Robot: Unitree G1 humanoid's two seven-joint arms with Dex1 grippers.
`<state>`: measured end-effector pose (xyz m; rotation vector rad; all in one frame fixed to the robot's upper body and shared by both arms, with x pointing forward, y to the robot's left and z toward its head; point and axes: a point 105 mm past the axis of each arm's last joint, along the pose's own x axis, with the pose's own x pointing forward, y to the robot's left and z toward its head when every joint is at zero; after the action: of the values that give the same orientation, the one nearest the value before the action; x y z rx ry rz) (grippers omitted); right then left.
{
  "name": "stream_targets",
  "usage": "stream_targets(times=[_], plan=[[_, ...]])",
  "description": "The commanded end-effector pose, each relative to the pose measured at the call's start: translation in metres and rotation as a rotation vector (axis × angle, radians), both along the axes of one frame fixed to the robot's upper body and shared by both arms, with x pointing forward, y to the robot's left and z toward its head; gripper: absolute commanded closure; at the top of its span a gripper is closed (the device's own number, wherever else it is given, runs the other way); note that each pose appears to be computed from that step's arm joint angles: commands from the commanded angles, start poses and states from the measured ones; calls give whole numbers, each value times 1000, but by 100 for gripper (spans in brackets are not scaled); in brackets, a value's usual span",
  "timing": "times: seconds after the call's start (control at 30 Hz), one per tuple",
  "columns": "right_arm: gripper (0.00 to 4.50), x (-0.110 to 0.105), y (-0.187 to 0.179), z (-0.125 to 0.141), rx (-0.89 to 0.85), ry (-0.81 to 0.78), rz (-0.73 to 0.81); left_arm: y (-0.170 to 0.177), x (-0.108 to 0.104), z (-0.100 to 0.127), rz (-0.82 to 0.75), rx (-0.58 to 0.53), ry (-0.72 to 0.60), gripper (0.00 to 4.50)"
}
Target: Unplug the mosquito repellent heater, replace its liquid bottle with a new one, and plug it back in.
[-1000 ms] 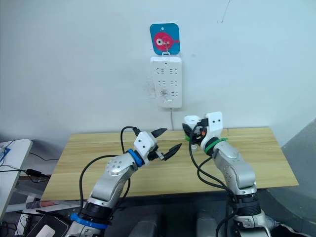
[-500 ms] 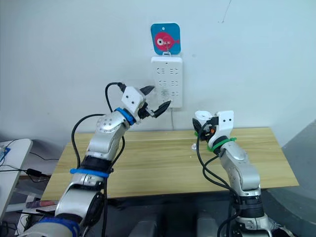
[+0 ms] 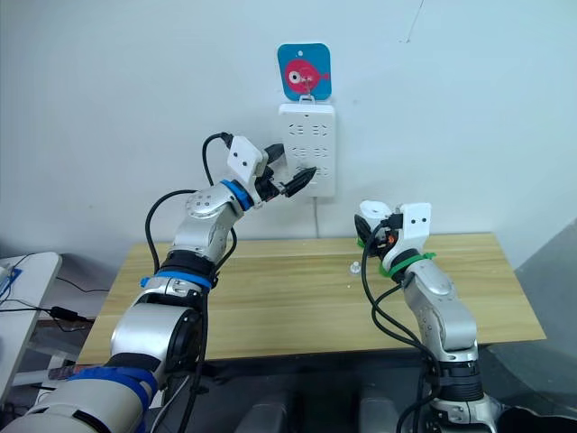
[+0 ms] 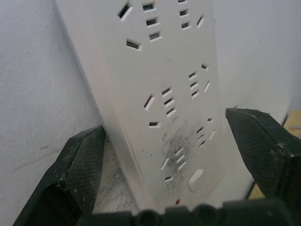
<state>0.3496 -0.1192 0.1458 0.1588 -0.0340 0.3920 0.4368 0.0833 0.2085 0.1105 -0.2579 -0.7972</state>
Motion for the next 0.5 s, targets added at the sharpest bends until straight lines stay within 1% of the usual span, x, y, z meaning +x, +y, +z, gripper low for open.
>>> stream_targets(times=[0.03, 0.17, 0.3, 0.4, 0.5], plan=[[141, -5, 0, 26, 13, -105, 5, -19, -7, 13, -123, -8, -10, 0], [141, -5, 0, 27, 13, -109, 9, -21, -13, 3, -205, 20, 34, 0], [141, -5, -1, 28, 11, -111, 11, -17, -15, -4, -222, 46, 61, 0], [141, -5, -2, 29, 7, -113, 11, -13, -13, -5, -206, 48, 63, 57], [141, -5, 0, 30, -1, -117, 26, -11, -13, -4, -210, 23, 76, 148]])
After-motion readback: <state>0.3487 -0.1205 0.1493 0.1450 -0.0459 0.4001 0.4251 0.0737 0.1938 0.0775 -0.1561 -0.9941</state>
